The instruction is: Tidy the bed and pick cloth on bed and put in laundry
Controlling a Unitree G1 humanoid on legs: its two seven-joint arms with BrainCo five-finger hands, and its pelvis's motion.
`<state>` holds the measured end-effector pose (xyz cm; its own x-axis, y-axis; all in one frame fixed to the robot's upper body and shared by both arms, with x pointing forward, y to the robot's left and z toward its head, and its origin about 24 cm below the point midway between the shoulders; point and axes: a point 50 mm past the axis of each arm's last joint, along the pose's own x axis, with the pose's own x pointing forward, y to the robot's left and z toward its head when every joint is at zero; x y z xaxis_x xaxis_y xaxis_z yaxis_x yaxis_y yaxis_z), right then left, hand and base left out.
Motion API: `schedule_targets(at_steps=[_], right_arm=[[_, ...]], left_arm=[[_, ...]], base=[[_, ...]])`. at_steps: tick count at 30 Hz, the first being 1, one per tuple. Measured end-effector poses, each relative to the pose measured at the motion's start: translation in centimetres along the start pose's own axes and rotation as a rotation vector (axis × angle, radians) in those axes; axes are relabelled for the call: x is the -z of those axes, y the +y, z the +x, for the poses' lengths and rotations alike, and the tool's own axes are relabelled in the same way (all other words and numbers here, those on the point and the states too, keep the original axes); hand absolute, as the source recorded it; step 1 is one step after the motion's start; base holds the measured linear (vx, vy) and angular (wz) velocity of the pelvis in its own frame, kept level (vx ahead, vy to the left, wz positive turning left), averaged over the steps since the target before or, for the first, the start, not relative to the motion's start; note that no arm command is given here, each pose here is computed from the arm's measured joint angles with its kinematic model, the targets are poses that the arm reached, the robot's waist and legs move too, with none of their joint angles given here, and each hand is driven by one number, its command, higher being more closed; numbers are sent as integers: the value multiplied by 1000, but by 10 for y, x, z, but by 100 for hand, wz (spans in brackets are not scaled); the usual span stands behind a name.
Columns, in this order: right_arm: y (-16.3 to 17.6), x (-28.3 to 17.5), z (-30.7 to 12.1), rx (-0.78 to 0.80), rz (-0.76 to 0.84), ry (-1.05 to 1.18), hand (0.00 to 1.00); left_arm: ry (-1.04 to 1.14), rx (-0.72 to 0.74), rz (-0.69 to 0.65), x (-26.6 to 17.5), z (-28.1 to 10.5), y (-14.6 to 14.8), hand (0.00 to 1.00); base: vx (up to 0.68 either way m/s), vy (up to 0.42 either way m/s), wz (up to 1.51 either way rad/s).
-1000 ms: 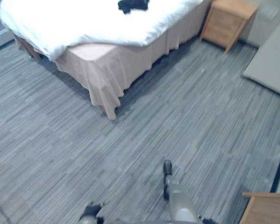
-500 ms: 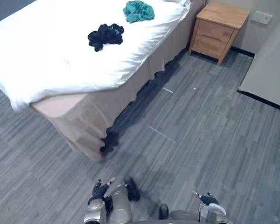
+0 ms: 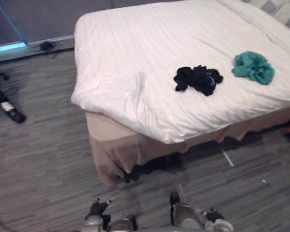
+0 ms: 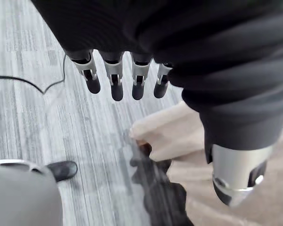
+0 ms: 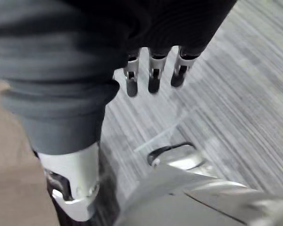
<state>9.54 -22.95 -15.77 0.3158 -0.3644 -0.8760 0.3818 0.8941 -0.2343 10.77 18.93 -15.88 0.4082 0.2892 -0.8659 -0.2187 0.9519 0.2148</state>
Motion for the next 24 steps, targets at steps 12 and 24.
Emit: schedule_targets(at_steps=[12, 24], right_arm=[[-5, 22, -6, 37, 43, 37, 0], [-21, 47, -19, 72, -49, -1, 0]], left_arm=[[-17, -80, -163, -6, -1, 10, 0], [-1000, -561, -327, -231, -90, 150, 0]], base=[[34, -61, 15], [-25, -8, 8]])
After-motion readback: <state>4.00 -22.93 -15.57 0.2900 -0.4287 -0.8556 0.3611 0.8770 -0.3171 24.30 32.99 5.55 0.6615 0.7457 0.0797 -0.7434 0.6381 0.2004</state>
